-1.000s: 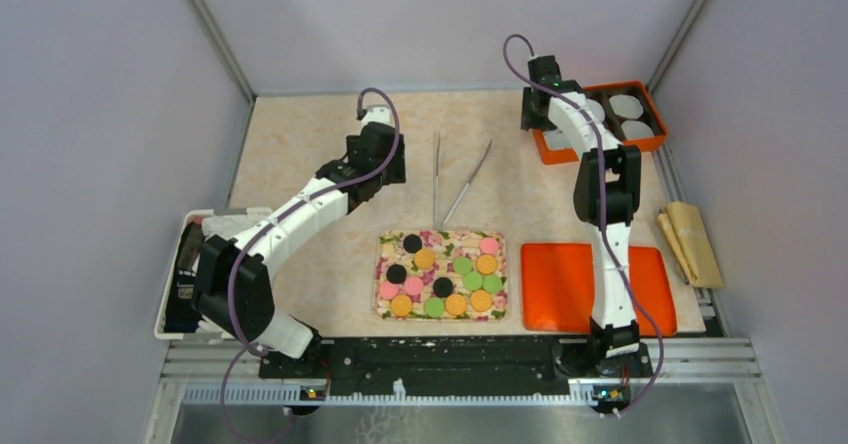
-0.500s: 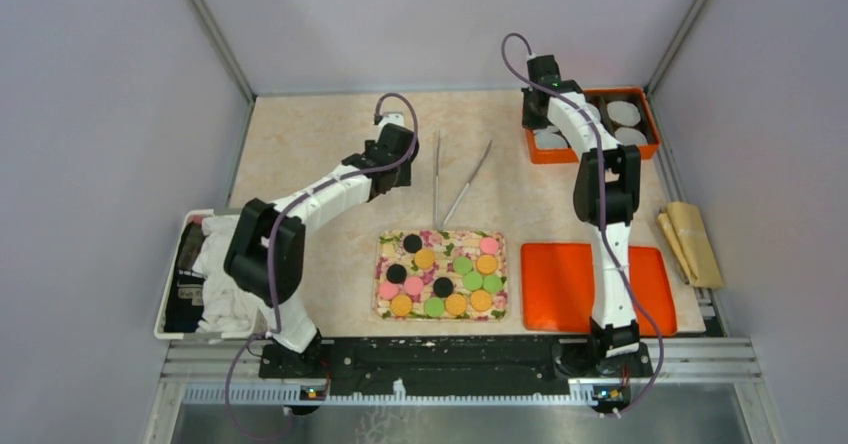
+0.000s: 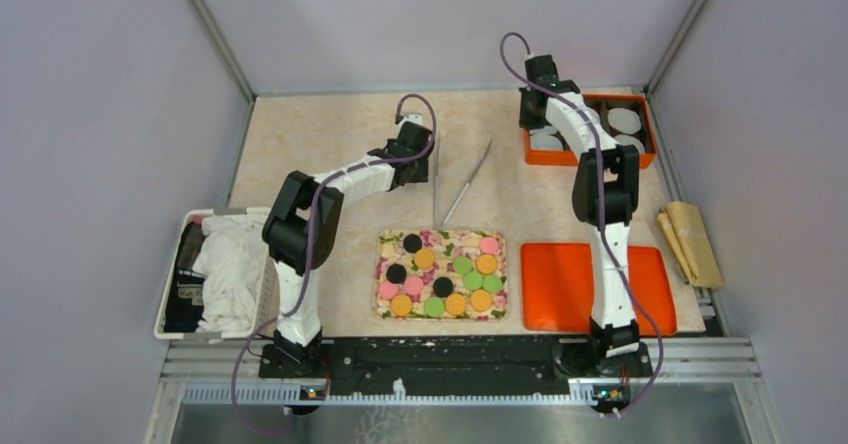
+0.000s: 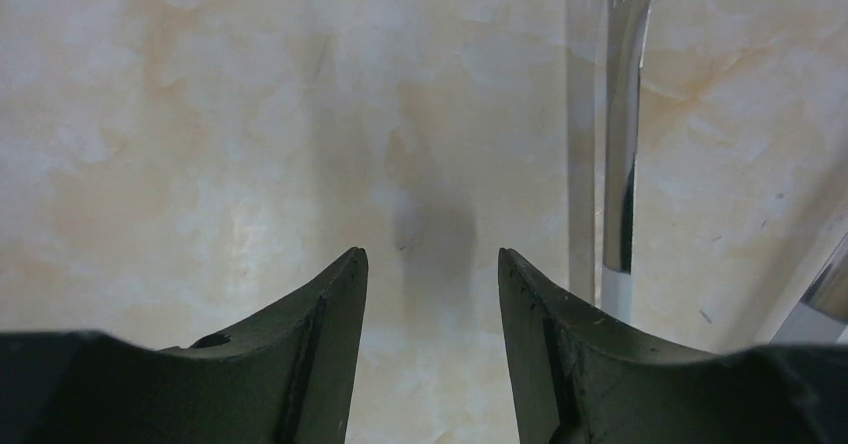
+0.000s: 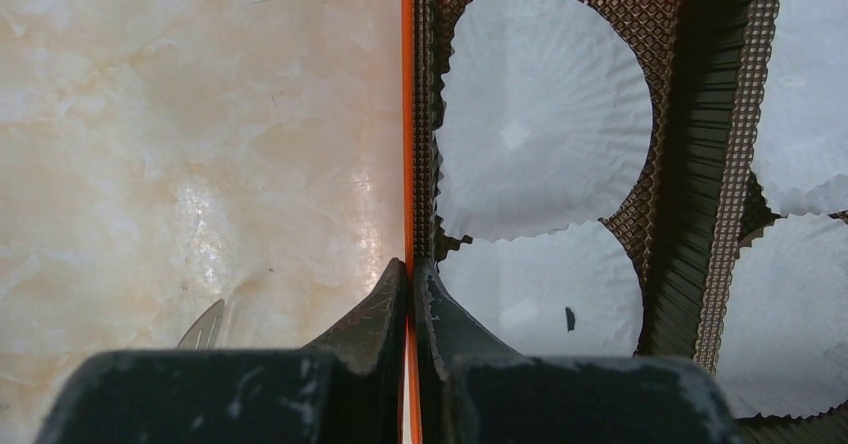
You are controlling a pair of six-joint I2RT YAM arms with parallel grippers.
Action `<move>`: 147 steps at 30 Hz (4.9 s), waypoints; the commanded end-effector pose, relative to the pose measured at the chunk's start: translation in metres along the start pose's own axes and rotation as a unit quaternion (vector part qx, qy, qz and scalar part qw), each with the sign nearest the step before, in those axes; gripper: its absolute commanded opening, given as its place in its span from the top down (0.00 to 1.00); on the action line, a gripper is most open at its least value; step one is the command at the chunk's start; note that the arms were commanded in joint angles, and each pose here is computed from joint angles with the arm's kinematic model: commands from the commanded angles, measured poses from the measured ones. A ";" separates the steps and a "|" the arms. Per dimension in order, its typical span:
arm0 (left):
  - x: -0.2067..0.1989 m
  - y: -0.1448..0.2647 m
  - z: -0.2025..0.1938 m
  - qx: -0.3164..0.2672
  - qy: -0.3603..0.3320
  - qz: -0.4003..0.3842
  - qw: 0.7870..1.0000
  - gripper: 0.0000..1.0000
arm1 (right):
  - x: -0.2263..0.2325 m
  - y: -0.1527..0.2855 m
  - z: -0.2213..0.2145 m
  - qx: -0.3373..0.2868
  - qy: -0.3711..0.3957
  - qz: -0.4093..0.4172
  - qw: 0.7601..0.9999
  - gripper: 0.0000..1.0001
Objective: Pack the cookies
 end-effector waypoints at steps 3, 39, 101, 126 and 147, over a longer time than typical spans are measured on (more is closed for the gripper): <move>-0.037 -0.024 0.023 -0.035 0.013 -0.101 0.994 0.43 | 0.006 0.062 0.063 -0.123 -0.030 0.009 0.992 1.00; -0.186 0.045 -0.048 0.041 -0.064 -0.457 0.886 0.44 | 0.026 0.116 0.120 -0.244 -0.029 0.076 0.966 1.00; 0.015 0.309 0.043 -0.301 0.063 -0.276 0.911 0.34 | 0.334 0.124 -0.095 -0.051 0.134 0.341 0.929 0.27; 0.004 0.269 0.043 -0.278 0.058 -0.213 0.935 0.28 | 0.144 0.097 -0.010 -0.119 0.088 0.026 0.989 1.00; -0.004 0.243 0.029 -0.243 0.046 -0.197 0.949 0.28 | 0.103 0.029 -0.075 -0.008 0.065 0.013 0.998 1.00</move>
Point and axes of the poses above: each gripper's point midway between its finger pads, its own y axis back along the fingers, its own x axis along the line the jaws close on, z = x × y, the point moved 7 cm from there along y, back along the fingers, and after that the axes turned 1 degree about y, right-handed, at the moved point
